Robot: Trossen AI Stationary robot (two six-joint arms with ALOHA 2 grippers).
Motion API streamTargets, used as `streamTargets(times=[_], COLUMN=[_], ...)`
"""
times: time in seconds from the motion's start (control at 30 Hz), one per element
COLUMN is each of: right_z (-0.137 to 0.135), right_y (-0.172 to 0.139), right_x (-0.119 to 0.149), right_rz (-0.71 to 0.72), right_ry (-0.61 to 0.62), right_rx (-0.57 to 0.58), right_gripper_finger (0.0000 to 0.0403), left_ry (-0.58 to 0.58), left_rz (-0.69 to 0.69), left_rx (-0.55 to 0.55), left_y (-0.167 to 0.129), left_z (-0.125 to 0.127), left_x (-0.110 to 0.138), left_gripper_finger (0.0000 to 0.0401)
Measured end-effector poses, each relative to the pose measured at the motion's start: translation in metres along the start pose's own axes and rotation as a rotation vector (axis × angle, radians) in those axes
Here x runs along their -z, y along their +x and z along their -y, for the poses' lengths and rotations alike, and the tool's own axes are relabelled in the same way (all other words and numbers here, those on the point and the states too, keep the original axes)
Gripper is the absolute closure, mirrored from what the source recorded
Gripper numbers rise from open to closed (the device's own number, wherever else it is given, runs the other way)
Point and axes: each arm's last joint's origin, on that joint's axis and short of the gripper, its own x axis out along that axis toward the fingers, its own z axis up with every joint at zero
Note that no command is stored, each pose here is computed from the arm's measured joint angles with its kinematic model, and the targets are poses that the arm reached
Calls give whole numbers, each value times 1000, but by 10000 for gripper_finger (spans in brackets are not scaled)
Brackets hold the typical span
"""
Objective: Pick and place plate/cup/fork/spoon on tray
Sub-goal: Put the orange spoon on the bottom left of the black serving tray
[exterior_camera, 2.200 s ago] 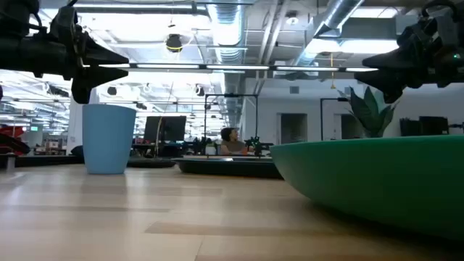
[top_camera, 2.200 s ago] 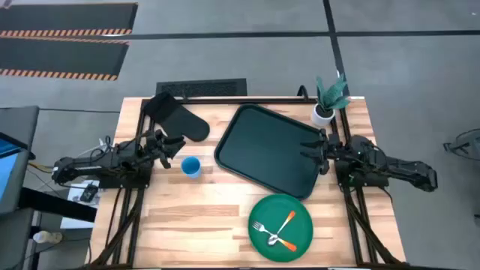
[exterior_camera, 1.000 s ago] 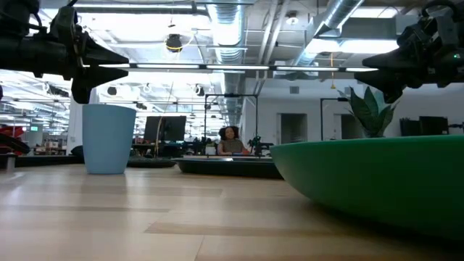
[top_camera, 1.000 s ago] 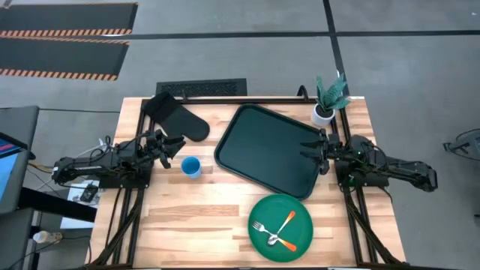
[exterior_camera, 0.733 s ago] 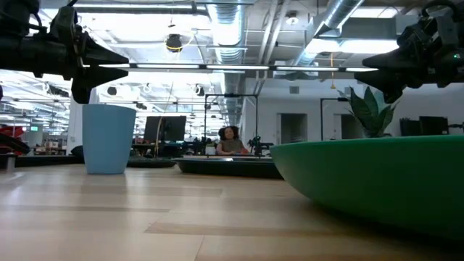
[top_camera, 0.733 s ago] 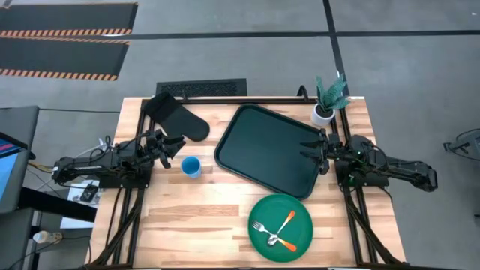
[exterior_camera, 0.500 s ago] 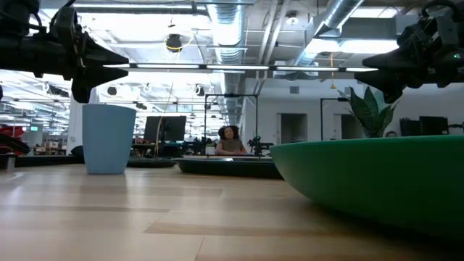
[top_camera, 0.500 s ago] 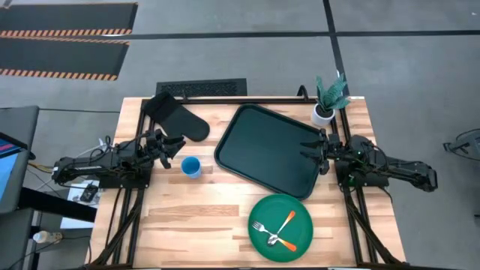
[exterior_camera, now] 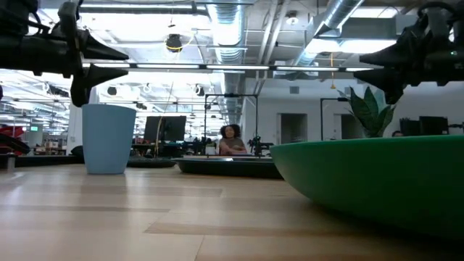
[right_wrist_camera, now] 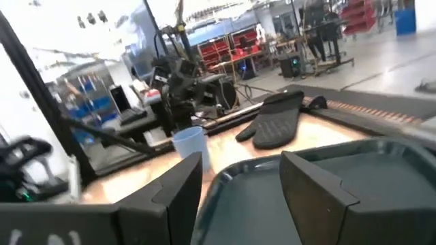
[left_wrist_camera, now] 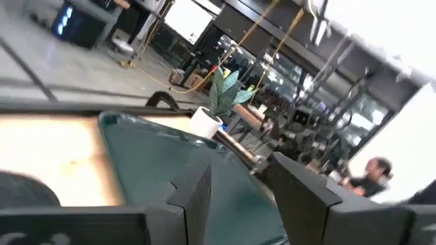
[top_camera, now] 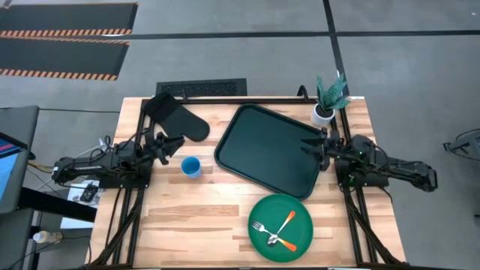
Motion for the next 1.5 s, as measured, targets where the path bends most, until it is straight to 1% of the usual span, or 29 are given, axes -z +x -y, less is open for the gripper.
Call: streamTargets(times=[0.07, 0.1, 0.27, 0.3, 0.37, 0.47, 0.57, 0.67, 0.77, 0.87, 0.97, 1.07, 1.1, 1.13, 1.2, 1.3, 1.4, 1.5], right_z=[0, 0, 0, 0, 0, 0, 2, 3, 2, -5, -17, -32, -38, -42, -50, -60, -66, -76], right_y=[0, 0, 0, 0, 0, 0, 0, -1, -1, -4, -6, -4, -1, 3, 15, 35, 51, 68], right_x=[-1, -1, -1, -1, -1, -1, -2, -6, -11, -31, -61, -99, -112, -122, -139, -152, -146, -134], right_rz=[13, 10, 9, 7, 9, 16, 64, 122, 160, 212, 249, 271, 257, 220, 85, -208, -579, -874], right_ry=[85, 132, 316, 373, 471, 542, 601, 604, 621, 616, 512, 362, 313, 270, 183, 51, -77, -187], right_rx=[-5, -3, -4, -3, -4, 10, 59, 79, 52, 11, -2, 0, 0, 4, 29, 80, 116, 80], right_gripper_finger=[182, 182, 182, 182, 182, 182, 182, 182, 182, 182, 182, 182, 182, 182, 182, 180, 172, 163], left_ry=[-81, -102, -136, -151, -232, -338, -411, -462, -471, -447, -401, -339, -319, -296, -248, -196, -145, -101], left_rz=[15, 22, 81, 89, 103, 135, 183, 269, 352, 400, 403, 371, 349, 324, 270, 196, 146, 108], left_rx=[-22, -40, -98, -99, -88, -89, -38, 10, 53, 91, 86, 83, 87, 88, 87, 51, 32, 43], left_y=[0, 0, 0, 0, 0, 0, -1, -2, -3, -3, -2, 3, 5, 7, 11, 18, 23, 25], left_z=[-1, -2, -3, -3, -2, -2, 2, 7, 12, 17, 27, 43, 48, 54, 66, 79, 90, 98], left_x=[0, 0, -2, -2, -3, -5, -10, -18, -26, -32, -44, -59, -64, -69, -79, -91, -100, -108], left_gripper_finger=[264, 264, 264, 264, 264, 264, 264, 264, 264, 262, 249, 223, 213, 202, 182, 157, 142, 136])
